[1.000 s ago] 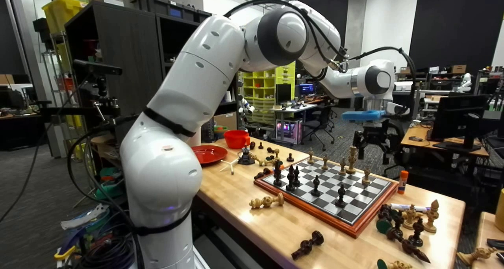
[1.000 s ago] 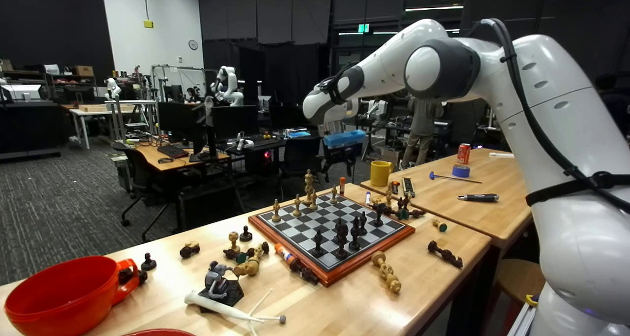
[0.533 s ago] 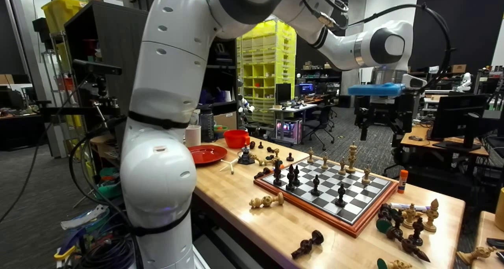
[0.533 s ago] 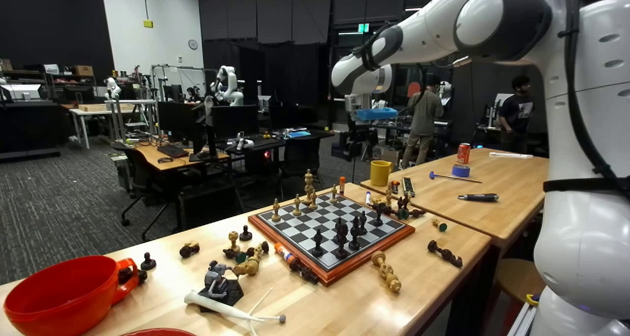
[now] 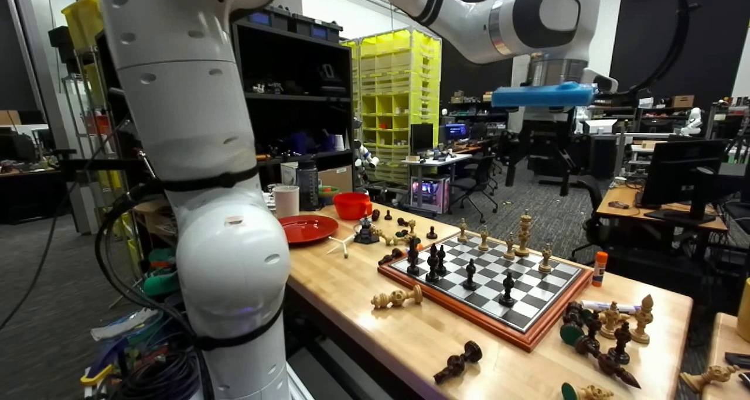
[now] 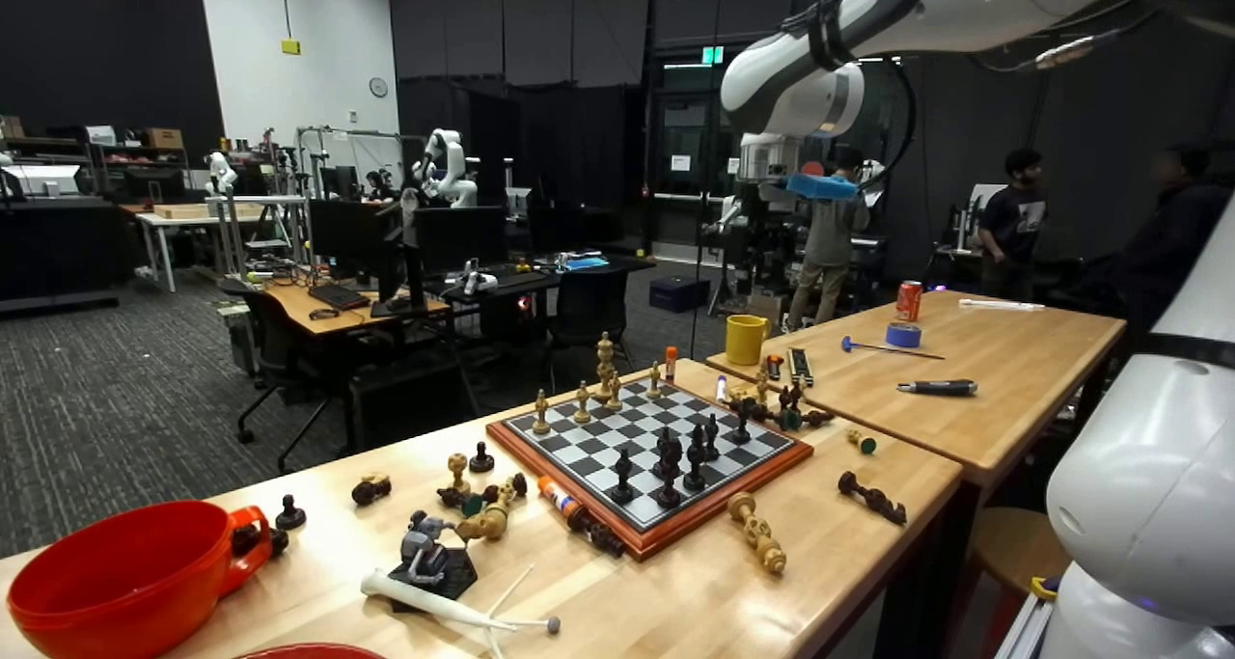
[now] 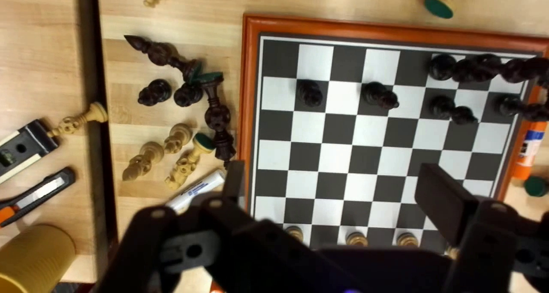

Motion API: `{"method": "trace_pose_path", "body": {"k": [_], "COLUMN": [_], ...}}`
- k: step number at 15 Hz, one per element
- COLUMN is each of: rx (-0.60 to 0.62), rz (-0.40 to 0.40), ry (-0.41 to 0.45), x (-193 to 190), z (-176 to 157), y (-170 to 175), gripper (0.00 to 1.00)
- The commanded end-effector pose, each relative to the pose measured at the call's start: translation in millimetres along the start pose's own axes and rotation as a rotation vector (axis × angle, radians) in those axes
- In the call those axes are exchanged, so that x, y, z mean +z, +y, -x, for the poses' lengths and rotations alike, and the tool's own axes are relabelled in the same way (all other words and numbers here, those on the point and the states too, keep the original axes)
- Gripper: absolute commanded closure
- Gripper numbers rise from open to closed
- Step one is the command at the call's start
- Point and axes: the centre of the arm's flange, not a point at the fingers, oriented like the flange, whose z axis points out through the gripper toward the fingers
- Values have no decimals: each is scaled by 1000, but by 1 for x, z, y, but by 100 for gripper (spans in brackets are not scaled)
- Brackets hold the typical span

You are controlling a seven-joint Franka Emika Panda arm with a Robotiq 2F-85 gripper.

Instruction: Put one yellow chess piece on the chess board

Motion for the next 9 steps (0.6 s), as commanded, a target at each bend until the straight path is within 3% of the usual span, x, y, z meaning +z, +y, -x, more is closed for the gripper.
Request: {"method": "trace_pose_path", "body": {"k": [1, 3, 4, 9], "rx": [-85, -114, -80, -81], "rz": [3, 2, -9, -14], "ry": [35, 46, 31, 33], "x": [-16, -20, -16, -14], "z": [57, 67, 40, 42], "y": [-45, -71, -43, -46], "gripper": [0, 0, 0, 0]}}
